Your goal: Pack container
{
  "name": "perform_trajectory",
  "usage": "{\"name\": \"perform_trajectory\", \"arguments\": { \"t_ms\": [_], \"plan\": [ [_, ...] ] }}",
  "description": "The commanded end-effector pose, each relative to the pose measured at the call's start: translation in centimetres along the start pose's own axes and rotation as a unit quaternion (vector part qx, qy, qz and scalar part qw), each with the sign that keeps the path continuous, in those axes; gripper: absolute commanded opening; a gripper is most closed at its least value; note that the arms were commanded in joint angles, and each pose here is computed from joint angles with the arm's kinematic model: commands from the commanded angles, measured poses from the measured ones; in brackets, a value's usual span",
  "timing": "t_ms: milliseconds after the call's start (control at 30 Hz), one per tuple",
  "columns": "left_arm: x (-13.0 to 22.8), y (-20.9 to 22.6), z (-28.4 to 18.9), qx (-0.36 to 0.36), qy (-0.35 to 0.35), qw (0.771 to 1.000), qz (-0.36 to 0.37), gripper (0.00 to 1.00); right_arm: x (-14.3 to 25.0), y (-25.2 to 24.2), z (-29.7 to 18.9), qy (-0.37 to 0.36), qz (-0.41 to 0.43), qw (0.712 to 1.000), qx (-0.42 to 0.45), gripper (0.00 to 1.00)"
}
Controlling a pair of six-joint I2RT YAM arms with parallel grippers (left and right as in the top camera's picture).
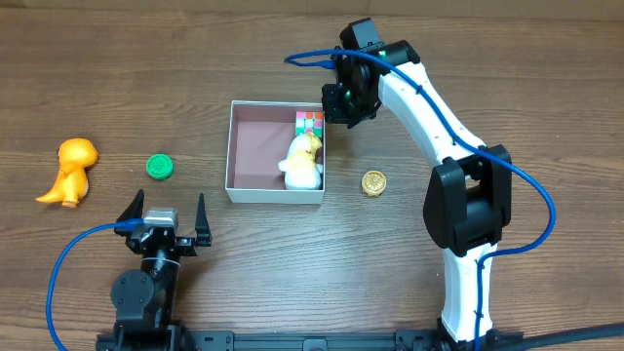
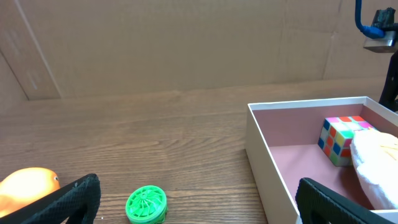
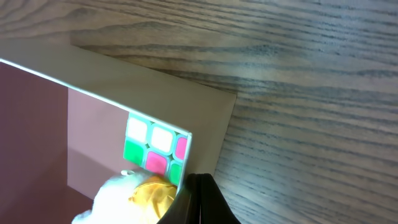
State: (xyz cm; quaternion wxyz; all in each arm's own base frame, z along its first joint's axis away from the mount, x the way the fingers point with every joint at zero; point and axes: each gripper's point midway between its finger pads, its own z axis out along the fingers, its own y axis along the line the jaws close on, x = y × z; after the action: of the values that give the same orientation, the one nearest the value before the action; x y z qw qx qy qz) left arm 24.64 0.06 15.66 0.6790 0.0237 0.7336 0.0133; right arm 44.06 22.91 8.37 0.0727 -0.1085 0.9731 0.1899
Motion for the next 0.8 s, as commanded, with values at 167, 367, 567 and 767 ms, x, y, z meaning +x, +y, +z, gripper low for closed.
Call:
{"name": "perform_trajectory", "arguments": {
  "t_ms": [167, 367, 567, 767],
  "plan": [
    [0.09, -0.10, 0.01, 0.004, 0.000, 1.000, 0.007, 1.00, -0.47, 0.38, -0.34, -0.012, -0.042, 0.999, -0.006, 0.04],
    [0.09, -0.10, 0.01, 0.004, 0.000, 1.000, 0.007, 1.00, -0.57, 0.35, -0.34, -0.014, -0.051, 0.999, -0.005, 0.04],
    [0.09, -0.10, 0.01, 0.004, 0.000, 1.000, 0.007, 1.00, -0.56, 0.34, -0.34, -0.014, -0.064, 0.998, -0.005, 0.04],
    [0.09, -0.10, 0.01, 0.004, 0.000, 1.000, 0.007, 1.00, -0.45, 0.85, -0.35, -0.012, -0.070, 0.997, -0.019, 0.04]
  ]
}}
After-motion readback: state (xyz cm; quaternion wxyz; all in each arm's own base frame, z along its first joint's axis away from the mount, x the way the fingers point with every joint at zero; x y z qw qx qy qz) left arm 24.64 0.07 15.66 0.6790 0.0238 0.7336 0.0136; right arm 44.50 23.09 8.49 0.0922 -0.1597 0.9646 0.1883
